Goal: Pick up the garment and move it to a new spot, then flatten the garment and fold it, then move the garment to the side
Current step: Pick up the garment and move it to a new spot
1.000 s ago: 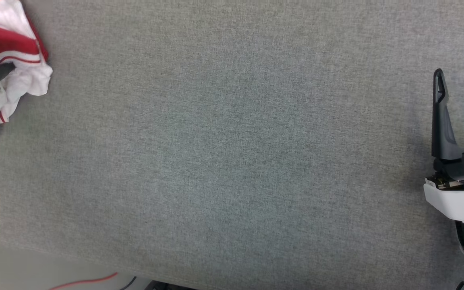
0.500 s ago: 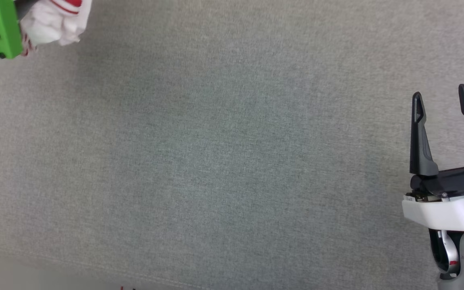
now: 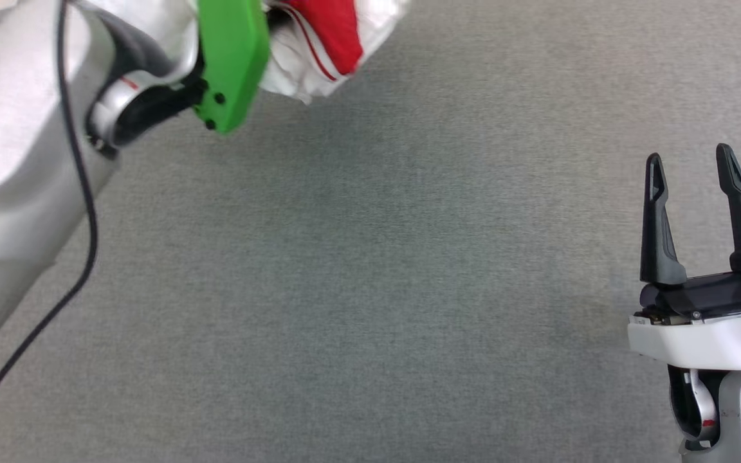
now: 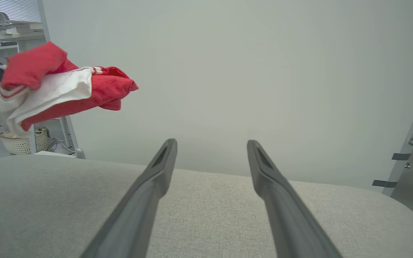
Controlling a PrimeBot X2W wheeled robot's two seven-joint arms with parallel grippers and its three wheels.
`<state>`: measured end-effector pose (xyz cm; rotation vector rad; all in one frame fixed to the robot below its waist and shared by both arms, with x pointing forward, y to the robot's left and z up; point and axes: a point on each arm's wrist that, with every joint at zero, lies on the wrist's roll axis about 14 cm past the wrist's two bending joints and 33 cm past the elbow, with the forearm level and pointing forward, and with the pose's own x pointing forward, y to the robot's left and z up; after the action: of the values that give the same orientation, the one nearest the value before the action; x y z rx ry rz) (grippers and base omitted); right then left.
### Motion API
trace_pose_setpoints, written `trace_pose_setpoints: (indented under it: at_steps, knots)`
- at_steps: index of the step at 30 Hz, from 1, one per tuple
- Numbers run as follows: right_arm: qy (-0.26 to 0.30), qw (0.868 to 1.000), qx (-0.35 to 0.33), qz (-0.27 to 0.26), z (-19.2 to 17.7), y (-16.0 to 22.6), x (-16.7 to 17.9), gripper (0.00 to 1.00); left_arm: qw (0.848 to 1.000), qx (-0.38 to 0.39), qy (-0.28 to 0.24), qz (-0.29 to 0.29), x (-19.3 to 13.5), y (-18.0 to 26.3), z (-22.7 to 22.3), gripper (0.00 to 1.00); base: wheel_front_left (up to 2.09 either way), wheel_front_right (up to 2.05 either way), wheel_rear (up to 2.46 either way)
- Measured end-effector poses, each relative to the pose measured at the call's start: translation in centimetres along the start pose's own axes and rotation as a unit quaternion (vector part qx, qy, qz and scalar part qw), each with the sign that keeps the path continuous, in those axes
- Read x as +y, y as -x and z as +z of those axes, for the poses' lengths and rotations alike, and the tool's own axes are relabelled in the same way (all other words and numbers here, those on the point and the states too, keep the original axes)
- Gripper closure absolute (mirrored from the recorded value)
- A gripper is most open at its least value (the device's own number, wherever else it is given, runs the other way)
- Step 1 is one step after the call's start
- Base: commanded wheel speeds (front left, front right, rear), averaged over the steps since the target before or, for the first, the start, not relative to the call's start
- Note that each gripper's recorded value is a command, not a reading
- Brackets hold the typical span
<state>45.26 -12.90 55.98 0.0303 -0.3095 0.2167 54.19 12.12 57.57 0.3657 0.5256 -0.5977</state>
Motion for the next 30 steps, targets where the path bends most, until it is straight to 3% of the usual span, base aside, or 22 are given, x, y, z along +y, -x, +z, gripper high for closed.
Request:
trace_pose_setpoints:
  at_steps: [6,12,18,25,30]
  knots:
    - [0.014,0.999,0.000,-0.046,1.5,2.3,-3.0,0.00,0.991,-0.010,-0.063,-0.122,-9.5,-3.4,1.3,1.00,0.00,0.00,0.00]
    - [0.026,0.997,-0.006,-0.079,3.0,4.0,-5.0,0.00,0.972,0.008,-0.109,-0.208,-16.7,-5.2,-0.1,1.00,0.00,0.00,0.00]
    - [0.038,0.995,-0.009,-0.096,4.0,5.1,-6.1,0.00,0.961,0.051,-0.108,-0.251,-20.5,-6.2,-3.6,1.00,0.00,0.00,0.00]
    - [0.042,0.994,-0.002,-0.102,3.7,5.4,-6.5,0.00,0.944,0.146,-0.089,-0.282,-23.9,-6.5,-12.2,1.00,0.00,0.00,0.00]
    - [0.039,0.994,-0.001,-0.098,3.6,5.2,-6.2,0.00,0.948,0.147,-0.079,-0.272,-23.9,-6.9,-13.1,1.00,0.00,0.00,0.00]
